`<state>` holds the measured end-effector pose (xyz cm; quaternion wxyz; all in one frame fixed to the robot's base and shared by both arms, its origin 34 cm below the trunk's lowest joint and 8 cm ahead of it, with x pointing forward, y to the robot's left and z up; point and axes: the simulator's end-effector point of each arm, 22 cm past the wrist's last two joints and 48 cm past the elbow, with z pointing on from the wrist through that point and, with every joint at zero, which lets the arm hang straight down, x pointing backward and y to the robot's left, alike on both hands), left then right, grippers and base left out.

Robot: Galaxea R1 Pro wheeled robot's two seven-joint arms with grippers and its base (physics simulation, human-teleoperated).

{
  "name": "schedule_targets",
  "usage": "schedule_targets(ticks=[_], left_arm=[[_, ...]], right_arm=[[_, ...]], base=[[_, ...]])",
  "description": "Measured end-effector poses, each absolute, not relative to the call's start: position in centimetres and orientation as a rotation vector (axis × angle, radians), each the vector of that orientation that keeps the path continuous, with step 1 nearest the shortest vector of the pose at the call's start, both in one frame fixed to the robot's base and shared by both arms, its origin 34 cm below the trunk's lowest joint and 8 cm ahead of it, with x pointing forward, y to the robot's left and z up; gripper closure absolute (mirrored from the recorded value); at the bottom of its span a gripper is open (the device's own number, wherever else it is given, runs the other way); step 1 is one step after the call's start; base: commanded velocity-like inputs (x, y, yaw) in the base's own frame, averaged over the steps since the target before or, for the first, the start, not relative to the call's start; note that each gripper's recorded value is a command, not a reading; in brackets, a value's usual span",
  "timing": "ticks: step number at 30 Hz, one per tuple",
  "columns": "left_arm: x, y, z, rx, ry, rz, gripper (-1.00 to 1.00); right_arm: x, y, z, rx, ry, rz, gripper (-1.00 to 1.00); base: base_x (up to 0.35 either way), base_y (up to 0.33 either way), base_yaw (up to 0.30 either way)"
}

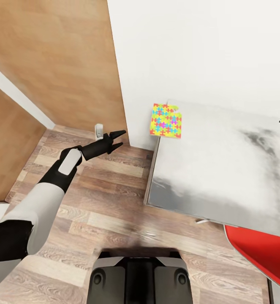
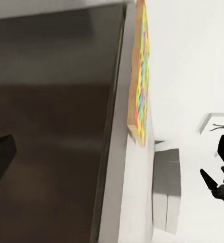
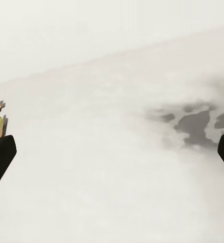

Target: Put all the toys in the child's room - the three board games (two on the bed and one on the table), the two jigsaw puzzles on the table, and the tennis ball on the table - inside the toy box on the table in the child's room.

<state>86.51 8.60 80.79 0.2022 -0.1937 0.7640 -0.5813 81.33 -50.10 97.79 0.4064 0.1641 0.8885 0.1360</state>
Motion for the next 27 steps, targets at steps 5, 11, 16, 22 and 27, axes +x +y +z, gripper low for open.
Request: schedule_targets(ticks=[5, 11, 16, 22, 27], left_arm=[[86.44, 8.74, 80.78, -0.535, 2.132, -1.620, -1.00], [86.33, 9.00, 80.54, -0.520, 2.143, -1.603, -1.00], [86.20, 9.17, 80.12, -0.489, 2.171, -1.573, -1.00], [86.14, 9.12, 79.93, -0.466, 2.188, -1.555, -1.00], [86.14, 9.13, 79.87, -0.457, 2.194, -1.548, -1.00]], right_arm=[[81.33, -50.09, 97.79, 0.414, 2.241, 0.344, -1.00], [81.34, -50.07, 97.79, 0.413, 2.241, 0.345, -1.00], [81.34, -50.08, 97.81, 0.413, 2.241, 0.344, -1.00], [81.34, -50.09, 97.82, 0.413, 2.241, 0.344, -1.00], [81.34, -50.07, 97.81, 0.413, 2.241, 0.345, -1.00]], base=[[0.028, 0.011, -0.004], [0.015, 0.006, -0.002], [0.006, 0.002, -0.001], [0.003, 0.001, 0.000], [0.001, 0.000, 0.000]])
